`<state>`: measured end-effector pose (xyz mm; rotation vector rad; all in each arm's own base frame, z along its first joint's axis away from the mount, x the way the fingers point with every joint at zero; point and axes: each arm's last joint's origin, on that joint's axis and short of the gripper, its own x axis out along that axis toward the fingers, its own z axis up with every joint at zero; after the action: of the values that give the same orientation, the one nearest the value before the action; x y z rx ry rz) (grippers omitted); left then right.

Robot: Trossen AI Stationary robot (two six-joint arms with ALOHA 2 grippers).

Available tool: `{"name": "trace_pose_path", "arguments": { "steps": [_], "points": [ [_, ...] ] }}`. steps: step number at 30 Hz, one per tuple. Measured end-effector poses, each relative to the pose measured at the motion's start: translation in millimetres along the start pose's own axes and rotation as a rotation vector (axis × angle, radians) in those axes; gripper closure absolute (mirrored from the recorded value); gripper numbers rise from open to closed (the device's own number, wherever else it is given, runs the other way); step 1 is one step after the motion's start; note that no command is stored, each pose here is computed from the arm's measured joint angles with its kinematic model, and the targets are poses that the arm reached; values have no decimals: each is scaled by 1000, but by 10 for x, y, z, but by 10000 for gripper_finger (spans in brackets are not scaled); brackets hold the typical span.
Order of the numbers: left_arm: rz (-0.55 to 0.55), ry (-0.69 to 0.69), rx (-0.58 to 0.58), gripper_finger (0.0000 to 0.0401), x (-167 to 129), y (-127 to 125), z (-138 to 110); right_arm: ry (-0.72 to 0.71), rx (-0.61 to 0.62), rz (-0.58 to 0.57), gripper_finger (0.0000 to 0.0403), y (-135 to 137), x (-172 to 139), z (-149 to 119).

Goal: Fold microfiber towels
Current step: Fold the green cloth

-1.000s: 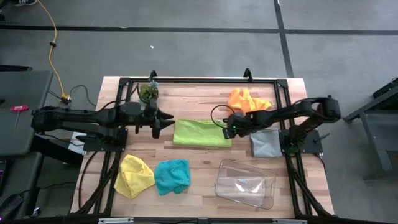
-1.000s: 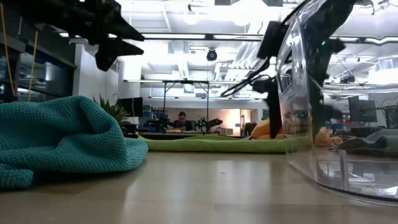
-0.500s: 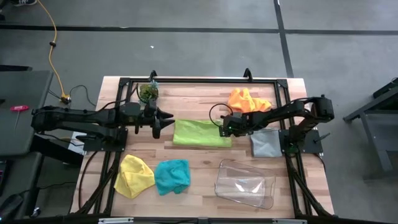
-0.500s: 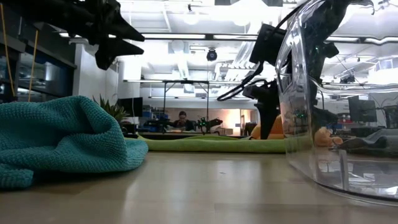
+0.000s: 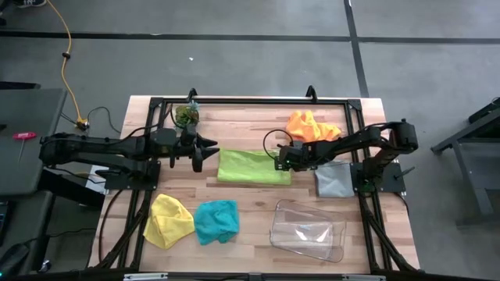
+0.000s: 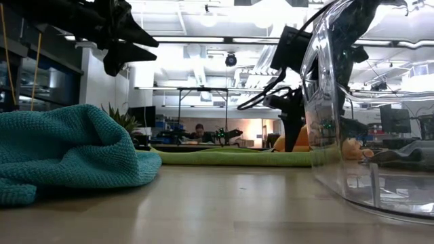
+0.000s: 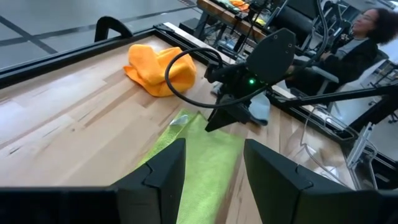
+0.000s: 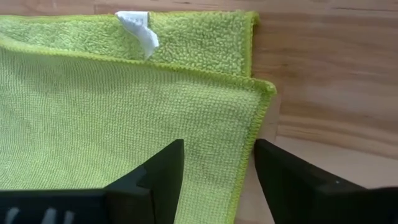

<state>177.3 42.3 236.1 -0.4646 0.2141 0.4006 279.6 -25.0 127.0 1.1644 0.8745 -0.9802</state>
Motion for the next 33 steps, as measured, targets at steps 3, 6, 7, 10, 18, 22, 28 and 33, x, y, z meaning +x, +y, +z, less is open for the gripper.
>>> {"name": "trace_pose_path", "arguments": {
  "steps": [3,6,7,10,18,22,28,33],
  "points": [
    [5,-2,0,247,0,1,1,-1,-23,-4,236,13,38,-16],
    [13,-6,0,247,0,4,2,-12,-40,-15,265,16,78,-56],
    [15,-8,3,247,0,4,2,-15,-46,-18,276,17,87,-71],
    [17,-8,25,247,0,5,2,-37,-56,-19,309,20,94,-96],
    [20,-9,25,247,1,10,4,-57,-127,-37,396,-3,66,-69],
    [20,-9,20,247,1,10,4,-41,-202,-125,400,-137,-114,34],
    [18,-13,-1,247,1,7,9,-67,-223,-164,402,-410,-414,175],
    [17,-14,-10,247,1,6,10,-108,-181,-69,402,-583,-664,200]
  ]
}}
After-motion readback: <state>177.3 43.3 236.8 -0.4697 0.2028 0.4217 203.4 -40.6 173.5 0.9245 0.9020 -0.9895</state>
